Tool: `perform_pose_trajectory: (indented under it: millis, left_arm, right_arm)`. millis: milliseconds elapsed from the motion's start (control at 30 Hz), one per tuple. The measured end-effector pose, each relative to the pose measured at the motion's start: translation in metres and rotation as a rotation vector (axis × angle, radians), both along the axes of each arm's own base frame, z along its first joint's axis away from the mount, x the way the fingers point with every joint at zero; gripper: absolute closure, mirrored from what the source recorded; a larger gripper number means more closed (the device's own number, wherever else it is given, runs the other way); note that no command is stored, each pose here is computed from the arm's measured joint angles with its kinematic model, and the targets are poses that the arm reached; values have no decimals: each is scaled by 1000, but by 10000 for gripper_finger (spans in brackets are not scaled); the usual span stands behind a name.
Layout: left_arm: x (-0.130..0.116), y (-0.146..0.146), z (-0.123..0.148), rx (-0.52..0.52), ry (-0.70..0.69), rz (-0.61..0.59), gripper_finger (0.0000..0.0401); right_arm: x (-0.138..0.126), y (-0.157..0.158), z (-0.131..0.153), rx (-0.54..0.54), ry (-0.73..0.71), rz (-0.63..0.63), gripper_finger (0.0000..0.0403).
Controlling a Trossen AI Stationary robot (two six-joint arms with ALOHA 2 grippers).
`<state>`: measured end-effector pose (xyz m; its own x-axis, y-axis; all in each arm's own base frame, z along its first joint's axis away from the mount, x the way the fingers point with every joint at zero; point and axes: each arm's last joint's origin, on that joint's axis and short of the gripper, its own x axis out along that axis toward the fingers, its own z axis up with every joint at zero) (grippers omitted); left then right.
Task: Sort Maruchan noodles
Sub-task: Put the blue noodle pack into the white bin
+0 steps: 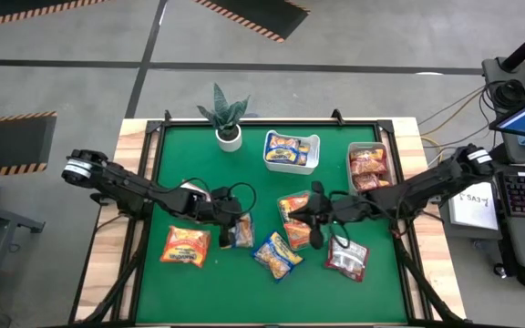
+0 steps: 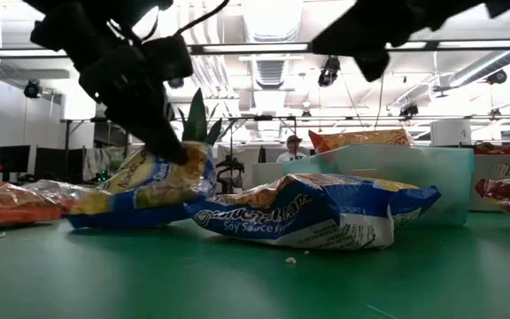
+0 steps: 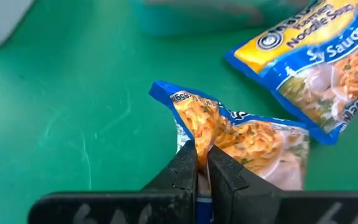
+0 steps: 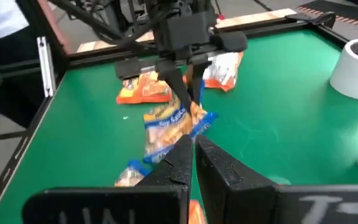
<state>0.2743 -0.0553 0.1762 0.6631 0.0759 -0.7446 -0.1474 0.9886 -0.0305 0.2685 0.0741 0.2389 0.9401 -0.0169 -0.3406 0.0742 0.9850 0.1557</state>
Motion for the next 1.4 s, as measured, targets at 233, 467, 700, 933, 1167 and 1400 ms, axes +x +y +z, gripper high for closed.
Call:
perform_pose_trajectory:
  millis: [233, 467, 700, 933, 1167, 1400]
  left_arm:
    - [5, -10, 15, 84, -26, -19, 401]
    - [8, -25, 29, 169, -74, -35, 401]
    - [9, -30, 35, 216, -104, -16, 401]
    - [10, -35, 37, 215, -137, -34, 401]
    - [12, -39, 41, 219, -183, -59, 401]
    - [15, -41, 46, 241, -241, -66, 401]
  right_arm:
    - [38, -5, 3, 132, 37, 44, 306]
    - [72, -12, -11, 96, 163, -1, 204]
    - [104, -18, -26, 93, 244, 63, 146]
    - [127, -22, -34, 63, 270, 63, 134]
    - [133, -29, -35, 56, 272, 67, 142]
    - [134, -30, -35, 31, 266, 89, 145]
